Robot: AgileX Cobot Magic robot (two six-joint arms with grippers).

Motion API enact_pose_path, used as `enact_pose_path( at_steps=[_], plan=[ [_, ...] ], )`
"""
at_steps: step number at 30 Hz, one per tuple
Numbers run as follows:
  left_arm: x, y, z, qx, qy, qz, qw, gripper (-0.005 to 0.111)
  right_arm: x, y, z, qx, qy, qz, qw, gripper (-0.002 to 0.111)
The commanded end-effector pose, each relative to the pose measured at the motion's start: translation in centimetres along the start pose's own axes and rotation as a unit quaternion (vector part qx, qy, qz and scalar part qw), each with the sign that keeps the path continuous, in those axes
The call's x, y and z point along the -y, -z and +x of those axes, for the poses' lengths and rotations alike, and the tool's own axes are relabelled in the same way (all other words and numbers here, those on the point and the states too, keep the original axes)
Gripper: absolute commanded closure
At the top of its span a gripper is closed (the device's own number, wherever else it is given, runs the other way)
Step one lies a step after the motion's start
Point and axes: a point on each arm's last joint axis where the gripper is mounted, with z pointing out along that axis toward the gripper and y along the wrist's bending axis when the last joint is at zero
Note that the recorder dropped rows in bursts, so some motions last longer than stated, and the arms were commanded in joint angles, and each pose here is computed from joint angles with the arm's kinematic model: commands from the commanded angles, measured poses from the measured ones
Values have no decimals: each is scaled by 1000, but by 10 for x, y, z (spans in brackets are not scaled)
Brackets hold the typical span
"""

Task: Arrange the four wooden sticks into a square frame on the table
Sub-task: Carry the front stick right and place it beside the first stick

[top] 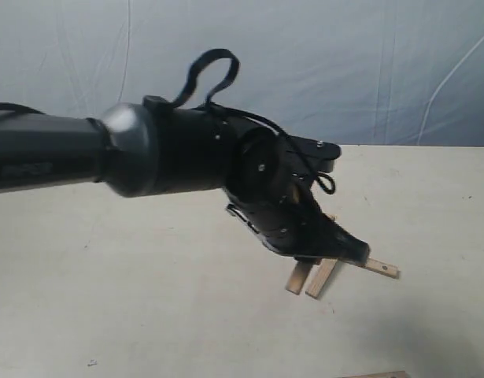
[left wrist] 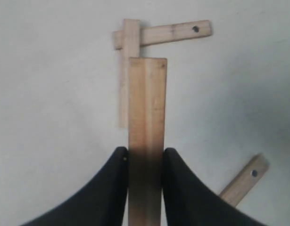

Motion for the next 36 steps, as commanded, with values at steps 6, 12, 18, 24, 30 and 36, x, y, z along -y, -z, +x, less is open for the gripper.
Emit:
enact_pose_path(
  at_steps=[6, 12, 18, 24, 30, 36],
  plan=[
    [40, -71, -17, -40, -20, 46, 998, 107, 0, 0, -1, 8, 1, 2, 1000, 109],
    [48, -103, -22, -59, -21, 55, 997, 107, 0, 0, -1, 8, 1, 2, 1000, 109],
    [51, -122, -25, -63, -5, 62, 996, 107, 0, 0, -1, 8, 1, 2, 1000, 109],
    [49, -132, -28, -61, 9, 56, 997, 107, 0, 0, -1, 8, 1, 2, 1000, 109],
    [45, -140, -30, -54, 16, 38, 998, 107, 0, 0, -1, 6, 1, 2, 1000, 109],
    [36, -137, -38, -35, 29, 4, 999, 107, 0, 0, -1, 6, 1, 2, 1000, 109]
  ],
)
